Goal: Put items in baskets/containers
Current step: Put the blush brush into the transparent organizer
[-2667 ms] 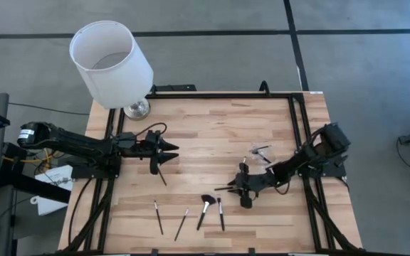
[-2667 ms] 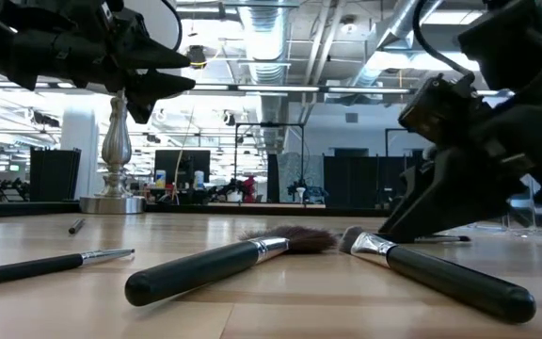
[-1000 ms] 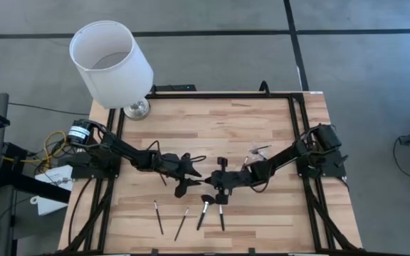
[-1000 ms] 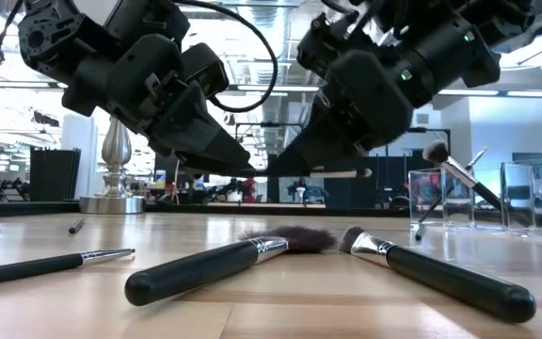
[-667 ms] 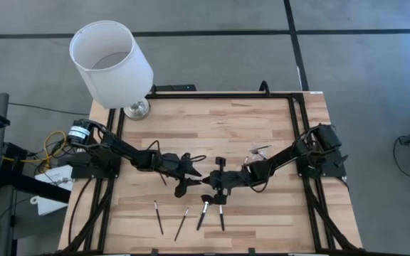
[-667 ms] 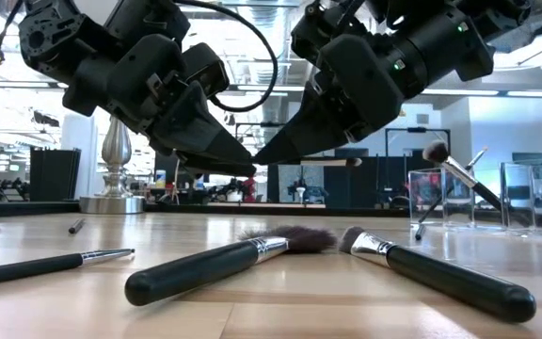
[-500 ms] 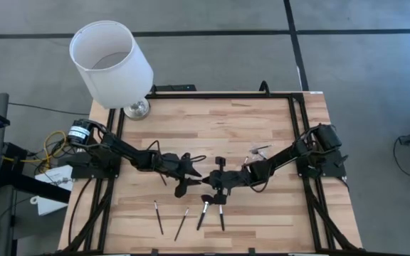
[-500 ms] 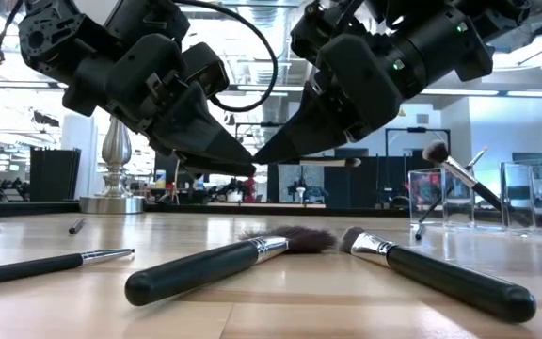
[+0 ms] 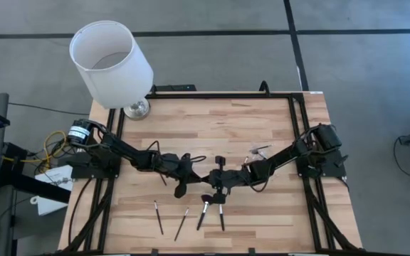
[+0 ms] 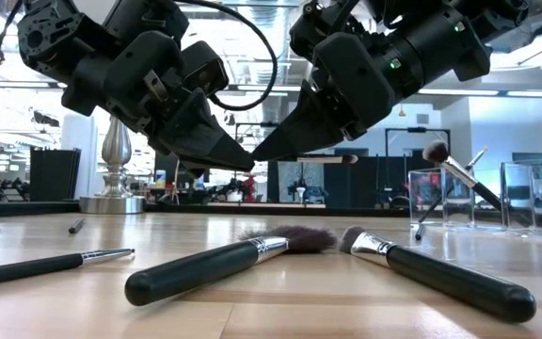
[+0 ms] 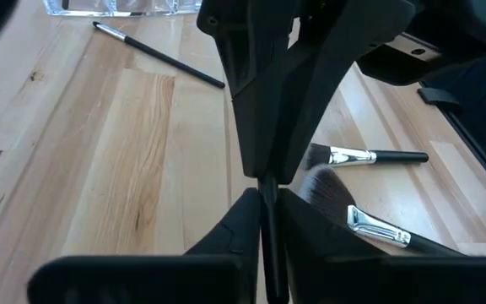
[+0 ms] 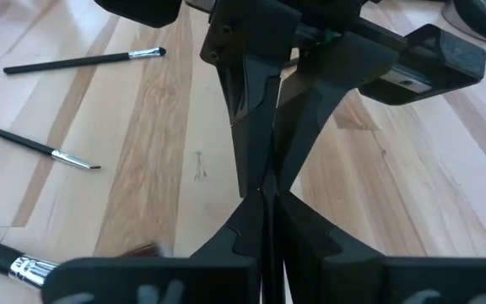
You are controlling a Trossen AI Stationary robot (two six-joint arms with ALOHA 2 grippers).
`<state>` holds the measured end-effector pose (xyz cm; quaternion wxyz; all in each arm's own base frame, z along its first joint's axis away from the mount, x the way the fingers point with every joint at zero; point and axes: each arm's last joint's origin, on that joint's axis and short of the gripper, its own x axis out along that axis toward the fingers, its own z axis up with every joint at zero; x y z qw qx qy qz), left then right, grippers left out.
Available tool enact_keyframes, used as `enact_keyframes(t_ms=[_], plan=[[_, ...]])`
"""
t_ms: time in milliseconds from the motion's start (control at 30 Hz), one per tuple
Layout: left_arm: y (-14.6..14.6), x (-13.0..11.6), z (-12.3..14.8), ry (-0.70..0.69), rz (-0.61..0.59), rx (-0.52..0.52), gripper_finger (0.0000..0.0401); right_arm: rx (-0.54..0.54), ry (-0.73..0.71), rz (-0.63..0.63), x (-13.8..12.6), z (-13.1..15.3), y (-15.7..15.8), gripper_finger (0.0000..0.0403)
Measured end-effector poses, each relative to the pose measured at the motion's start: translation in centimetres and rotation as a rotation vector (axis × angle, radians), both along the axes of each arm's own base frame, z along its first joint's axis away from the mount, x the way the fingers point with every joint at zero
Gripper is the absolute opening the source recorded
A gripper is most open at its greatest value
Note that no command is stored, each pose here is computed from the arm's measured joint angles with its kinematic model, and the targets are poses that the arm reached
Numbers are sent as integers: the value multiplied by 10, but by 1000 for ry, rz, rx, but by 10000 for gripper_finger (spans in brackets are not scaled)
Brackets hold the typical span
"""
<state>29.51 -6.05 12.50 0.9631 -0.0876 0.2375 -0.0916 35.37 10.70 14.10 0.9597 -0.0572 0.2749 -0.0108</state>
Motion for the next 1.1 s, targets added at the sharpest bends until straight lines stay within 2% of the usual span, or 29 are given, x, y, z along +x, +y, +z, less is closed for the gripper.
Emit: enact_keyframes(t_ms=[233, 333, 433, 600, 767, 900, 967, 1100], plan=[[0, 0, 0, -1, 0, 0, 33, 6, -1, -3, 0, 0, 0, 22], [0, 0, 0, -1, 0, 0, 23, 33, -3, -19, 0, 0, 0, 27], [0, 0, 0, -2, -1, 2, 22, 60, -5, -33, 0, 0, 0, 47], [1, 0, 0, -3, 5, 5, 25, 42, -30, -59, 0, 7, 0, 81], [1, 0, 0, -5, 17, 12, 24, 71, -128, -48, -3, 40, 8, 100], [5, 1, 4, -21, 55, 27, 27, 109, -208, -45, -19, 73, 21, 99], [8, 1, 8, -43, 58, 40, 27, 76, -237, -60, -34, 92, 30, 92], [15, 1, 26, -126, 78, 40, 25, -68, -305, -159, -74, 128, 48, 74]])
